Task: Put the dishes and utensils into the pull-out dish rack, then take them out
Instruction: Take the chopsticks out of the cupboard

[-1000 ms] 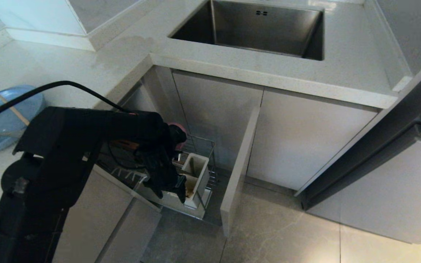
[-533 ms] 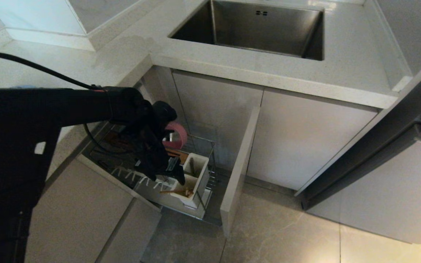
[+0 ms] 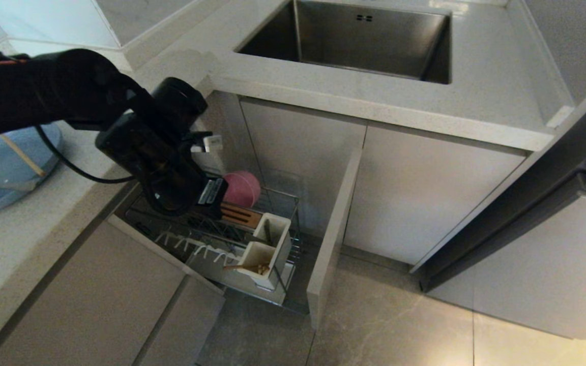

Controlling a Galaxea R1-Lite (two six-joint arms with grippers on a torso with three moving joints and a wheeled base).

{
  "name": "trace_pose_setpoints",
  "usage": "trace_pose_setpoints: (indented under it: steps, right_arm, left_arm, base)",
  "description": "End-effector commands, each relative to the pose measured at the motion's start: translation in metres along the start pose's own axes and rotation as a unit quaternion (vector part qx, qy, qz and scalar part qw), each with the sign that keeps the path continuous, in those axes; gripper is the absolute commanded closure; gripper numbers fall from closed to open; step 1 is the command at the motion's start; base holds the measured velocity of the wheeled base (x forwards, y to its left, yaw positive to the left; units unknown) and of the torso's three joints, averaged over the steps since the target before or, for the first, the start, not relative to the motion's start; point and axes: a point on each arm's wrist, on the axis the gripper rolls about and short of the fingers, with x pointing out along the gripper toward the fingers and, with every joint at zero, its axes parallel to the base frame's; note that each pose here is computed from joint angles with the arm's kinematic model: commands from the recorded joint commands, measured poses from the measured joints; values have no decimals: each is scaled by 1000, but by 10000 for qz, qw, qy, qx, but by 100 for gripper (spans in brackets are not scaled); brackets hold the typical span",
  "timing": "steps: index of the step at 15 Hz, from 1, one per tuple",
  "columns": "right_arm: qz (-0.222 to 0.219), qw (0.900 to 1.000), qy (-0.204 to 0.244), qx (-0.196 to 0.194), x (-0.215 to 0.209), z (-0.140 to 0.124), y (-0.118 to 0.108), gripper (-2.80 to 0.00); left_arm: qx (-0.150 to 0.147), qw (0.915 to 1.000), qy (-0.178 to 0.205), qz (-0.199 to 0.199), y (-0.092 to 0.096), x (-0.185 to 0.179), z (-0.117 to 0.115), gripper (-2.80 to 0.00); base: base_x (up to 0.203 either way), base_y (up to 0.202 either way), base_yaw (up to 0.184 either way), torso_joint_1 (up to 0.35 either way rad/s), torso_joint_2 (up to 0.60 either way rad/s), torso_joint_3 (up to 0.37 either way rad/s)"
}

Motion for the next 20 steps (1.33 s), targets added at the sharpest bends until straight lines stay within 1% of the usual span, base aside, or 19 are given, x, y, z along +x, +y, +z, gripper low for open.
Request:
trace_pose_setpoints:
  steps: [1,2,4,6,7,9,11,12,13,14,15,16,17,19,20]
  right_arm:
    - [0,10000,3,0,0,0,0,0]
    - [0,10000,4,0,0,0,0,0]
    - [0,10000,3,0,0,0,0,0]
    - [0,10000,6,0,0,0,0,0]
    - [0,10000,3,0,0,0,0,0]
    - [0,10000,3,0,0,0,0,0]
    - [0,10000,3,0,0,0,0,0]
    - [0,10000,7,0,0,0,0,0]
    - [0,10000,3,0,0,0,0,0]
    - [0,10000,7,0,0,0,0,0]
    - [0,10000,3,0,0,0,0,0]
    - [0,10000,3,0,0,0,0,0]
    - [0,10000,4,0,0,0,0,0]
    - [0,10000,3,0,0,0,0,0]
    - [0,10000,3,0,0,0,0,0]
  left_arm:
    - [12,9989,-473,-48,0,-40,-8,0]
    - [21,9975,-700,-74,0,-54,-11,0]
    - [19,9902,-1393,-109,0,-86,-14,0]
    - [-26,9745,-2245,13,2,-116,-14,0]
    - [-135,9639,-2650,215,9,-131,-15,0]
    - [-438,9398,-3331,631,27,-155,-15,0]
    - [-818,9082,-3910,1246,47,-174,-15,0]
    - [-1014,8924,-4110,1562,59,-180,-14,0]
    - [-1224,8722,-4327,1927,71,-186,-13,0]
    - [-1396,8565,-4439,2233,80,-189,-12,0]
    - [-1564,8441,-4472,2512,89,-190,-12,0]
    - [-1725,8357,-4436,2739,98,-187,-10,0]
    - [-1875,8312,-4389,2850,104,-184,-10,0]
    - [-2307,8200,-4272,3031,118,-175,-9,0]
    - [-2506,8176,-4171,3080,123,-170,-9,0]
  base:
    - [0,0,0,0,0,0]
    - [0,0,0,0,0,0]
    - [0,0,0,0,0,0]
    - [0,0,0,0,0,0]
    - [0,0,0,0,0,0]
    - [0,0,0,0,0,0]
    - [0,0,0,0,0,0]
    - [0,0,0,0,0,0]
    - [0,0,0,0,0,0]
    - [0,0,0,0,0,0]
    - [0,0,0,0,0,0]
    - [0,0,0,0,0,0]
    - [0,0,0,0,0,0]
    - [0,0,0,0,0,0]
    - [0,0,0,0,0,0]
